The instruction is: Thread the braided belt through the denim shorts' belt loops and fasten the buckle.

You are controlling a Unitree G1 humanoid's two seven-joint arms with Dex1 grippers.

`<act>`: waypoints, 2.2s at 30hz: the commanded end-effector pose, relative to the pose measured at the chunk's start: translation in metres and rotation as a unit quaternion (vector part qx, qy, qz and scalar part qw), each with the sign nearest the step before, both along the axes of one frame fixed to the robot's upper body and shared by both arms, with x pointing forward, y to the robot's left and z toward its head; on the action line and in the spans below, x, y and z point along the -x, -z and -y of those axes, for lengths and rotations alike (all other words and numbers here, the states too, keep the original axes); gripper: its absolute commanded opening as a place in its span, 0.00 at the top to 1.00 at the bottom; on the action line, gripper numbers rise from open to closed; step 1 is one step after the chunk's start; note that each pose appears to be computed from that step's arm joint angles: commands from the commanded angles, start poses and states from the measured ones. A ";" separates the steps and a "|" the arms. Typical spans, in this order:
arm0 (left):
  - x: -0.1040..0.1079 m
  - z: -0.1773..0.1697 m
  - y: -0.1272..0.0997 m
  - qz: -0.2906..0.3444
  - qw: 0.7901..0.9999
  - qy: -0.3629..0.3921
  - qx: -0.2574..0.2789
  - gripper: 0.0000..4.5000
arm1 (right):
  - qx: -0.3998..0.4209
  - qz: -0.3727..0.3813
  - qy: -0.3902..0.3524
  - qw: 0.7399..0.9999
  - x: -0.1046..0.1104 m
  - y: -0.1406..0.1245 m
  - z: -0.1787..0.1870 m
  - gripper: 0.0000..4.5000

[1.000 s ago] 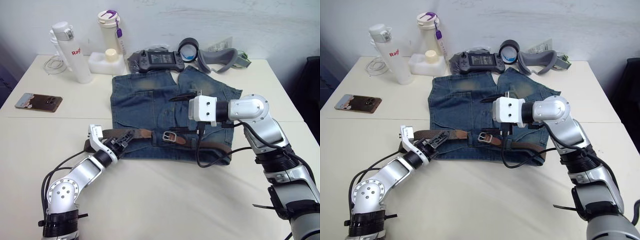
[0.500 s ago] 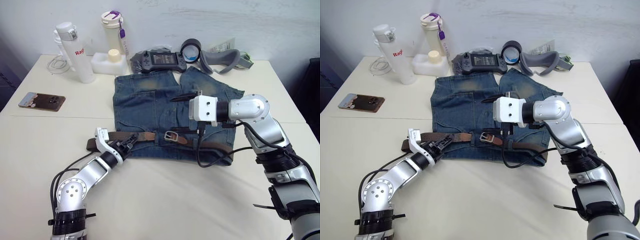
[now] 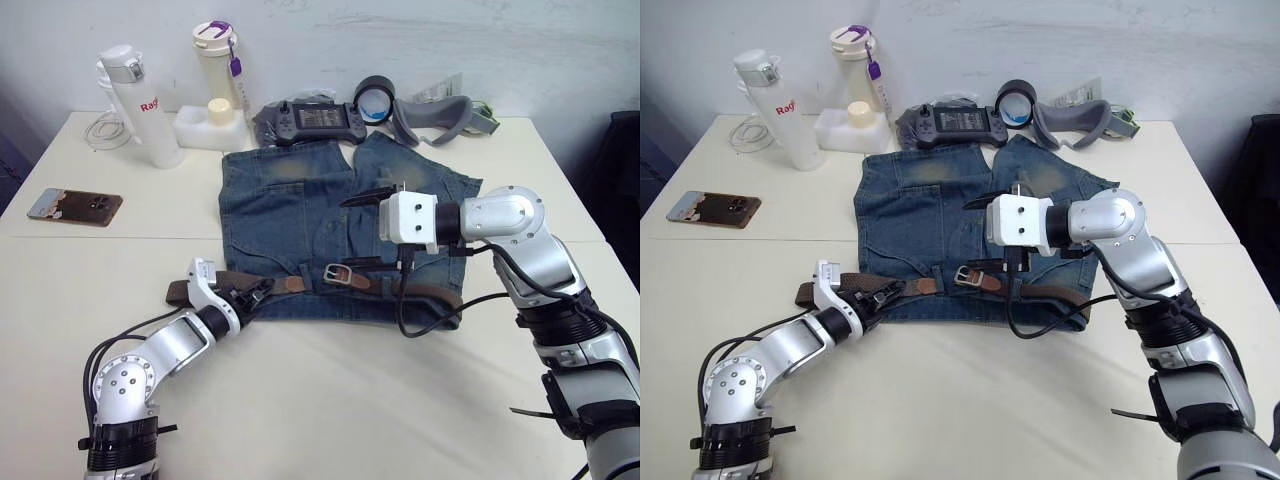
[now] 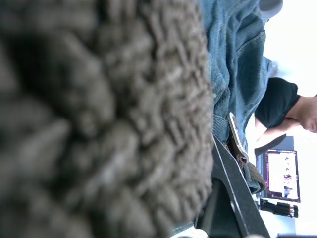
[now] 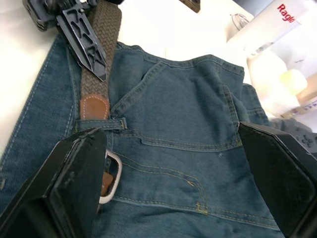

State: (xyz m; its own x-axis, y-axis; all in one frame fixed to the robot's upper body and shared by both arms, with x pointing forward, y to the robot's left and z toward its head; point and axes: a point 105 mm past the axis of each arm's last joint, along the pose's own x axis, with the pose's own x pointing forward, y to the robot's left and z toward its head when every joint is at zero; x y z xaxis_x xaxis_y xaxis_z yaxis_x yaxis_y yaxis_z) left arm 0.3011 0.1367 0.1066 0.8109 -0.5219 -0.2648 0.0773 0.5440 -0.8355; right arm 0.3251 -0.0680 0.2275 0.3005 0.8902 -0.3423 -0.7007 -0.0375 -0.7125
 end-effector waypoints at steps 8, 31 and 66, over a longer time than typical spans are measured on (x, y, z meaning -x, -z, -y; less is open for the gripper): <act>-0.013 0.023 0.000 -0.006 0.997 -0.027 0.078 1.00 | -0.011 0.023 -0.006 1.000 0.007 -0.016 -0.001 0.01; -0.029 0.055 -0.010 0.051 0.996 0.066 -0.039 1.00 | -0.002 0.023 0.016 1.000 0.005 -0.017 0.004 0.01; -0.017 0.046 -0.012 -0.007 0.994 0.074 0.075 1.00 | 0.192 0.081 0.041 0.977 -0.020 0.104 0.004 0.01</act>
